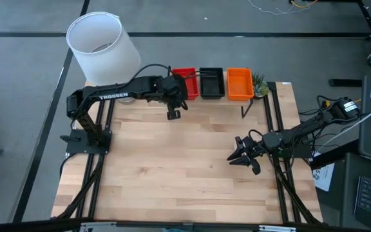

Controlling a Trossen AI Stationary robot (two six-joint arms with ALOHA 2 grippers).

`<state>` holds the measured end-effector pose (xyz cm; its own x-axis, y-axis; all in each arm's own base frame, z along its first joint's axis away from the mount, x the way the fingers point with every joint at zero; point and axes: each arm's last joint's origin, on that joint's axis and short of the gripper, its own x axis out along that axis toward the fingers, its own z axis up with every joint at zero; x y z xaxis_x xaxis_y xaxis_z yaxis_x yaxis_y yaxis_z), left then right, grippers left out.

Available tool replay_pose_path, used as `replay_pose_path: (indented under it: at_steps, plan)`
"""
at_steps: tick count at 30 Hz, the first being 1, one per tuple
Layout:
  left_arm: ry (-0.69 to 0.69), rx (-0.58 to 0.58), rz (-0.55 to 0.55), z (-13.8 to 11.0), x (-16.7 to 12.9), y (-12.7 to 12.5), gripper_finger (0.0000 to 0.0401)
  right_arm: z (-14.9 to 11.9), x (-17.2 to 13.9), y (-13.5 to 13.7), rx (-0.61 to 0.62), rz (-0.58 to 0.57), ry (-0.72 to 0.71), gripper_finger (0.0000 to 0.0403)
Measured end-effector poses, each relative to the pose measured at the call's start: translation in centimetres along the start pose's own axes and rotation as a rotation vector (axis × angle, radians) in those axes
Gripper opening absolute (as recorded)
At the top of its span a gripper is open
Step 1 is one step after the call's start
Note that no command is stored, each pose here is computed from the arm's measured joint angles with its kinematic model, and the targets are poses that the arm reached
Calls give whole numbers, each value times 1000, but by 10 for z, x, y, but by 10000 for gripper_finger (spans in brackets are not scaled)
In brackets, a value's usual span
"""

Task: Stack baskets on shelf by color
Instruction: Stack the top red bin on the other red bins on the shelf, then return to Home Position

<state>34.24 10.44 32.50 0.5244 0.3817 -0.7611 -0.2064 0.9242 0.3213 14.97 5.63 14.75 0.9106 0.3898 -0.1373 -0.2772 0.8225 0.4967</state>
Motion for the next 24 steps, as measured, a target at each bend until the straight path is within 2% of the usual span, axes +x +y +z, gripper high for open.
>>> replay_pose_path:
  at_steps: [9,12,15,19,24]
  plan:
    - [5,12,24,1,-1,-5,82,-1,0,0,1,-4,6,106]
    - [-18,14,-50,7,-9,-22,82,2,0,1,-3,6,-25,106]
    - [6,15,-125,11,-36,-39,82,8,0,4,-40,40,-83,106]
    - [168,-74,-141,-14,-74,-60,82,7,-1,9,-102,88,-72,106]
    - [120,-133,-125,-51,-115,-93,79,6,-1,11,-143,76,-83,106]
